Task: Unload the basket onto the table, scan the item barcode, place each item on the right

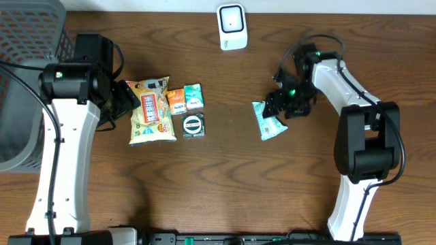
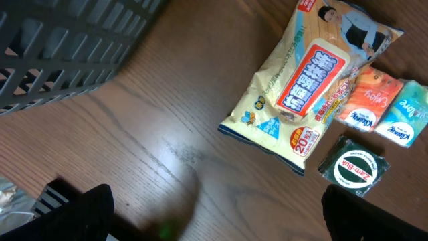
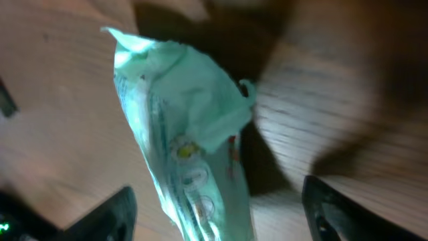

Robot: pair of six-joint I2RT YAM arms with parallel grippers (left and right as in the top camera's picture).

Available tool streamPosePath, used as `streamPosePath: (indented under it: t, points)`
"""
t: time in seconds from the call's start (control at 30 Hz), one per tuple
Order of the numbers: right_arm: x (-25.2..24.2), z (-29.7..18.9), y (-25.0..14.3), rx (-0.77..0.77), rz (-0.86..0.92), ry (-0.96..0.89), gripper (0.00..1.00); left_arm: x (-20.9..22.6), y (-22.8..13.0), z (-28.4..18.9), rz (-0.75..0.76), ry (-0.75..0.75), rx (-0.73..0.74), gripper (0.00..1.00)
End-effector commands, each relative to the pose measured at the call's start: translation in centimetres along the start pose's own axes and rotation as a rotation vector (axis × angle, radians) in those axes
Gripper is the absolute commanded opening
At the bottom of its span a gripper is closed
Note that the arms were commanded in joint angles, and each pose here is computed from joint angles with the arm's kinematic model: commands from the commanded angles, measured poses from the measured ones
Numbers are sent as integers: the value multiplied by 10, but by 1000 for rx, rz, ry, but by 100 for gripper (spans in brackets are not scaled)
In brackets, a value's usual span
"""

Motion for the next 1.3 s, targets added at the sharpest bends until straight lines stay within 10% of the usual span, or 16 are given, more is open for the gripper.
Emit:
streamPosePath:
  t: [0.0,0.27,0.5,0.9,1.27]
  points:
    - [0,14,-8,-12,-10,183,59,2,0,0,-7,11,-2,98]
    - [-2,19,-10,-23,13,198,1,2,0,0,-8,11,-2,98]
    - [9,-7,6,-26,83,-43,1,2,0,0,-7,11,-2,98]
    - [81,-4,-1,-261,26,-1185,1,2,0,0,-7,11,-2,98]
    - [79,62,-35,-249,-71,-1204,12,2,0,0,-8,11,-2,98]
Point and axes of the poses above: each gripper's point midway between its finger pads, its own z axis out along the fingers, its own x axis along the line the jaws close on, y = z × x, the point moved 9 cm from there along -z, back along the fingers, and after that the axes turned 3 degrees about -z, right-handed, at the moved point
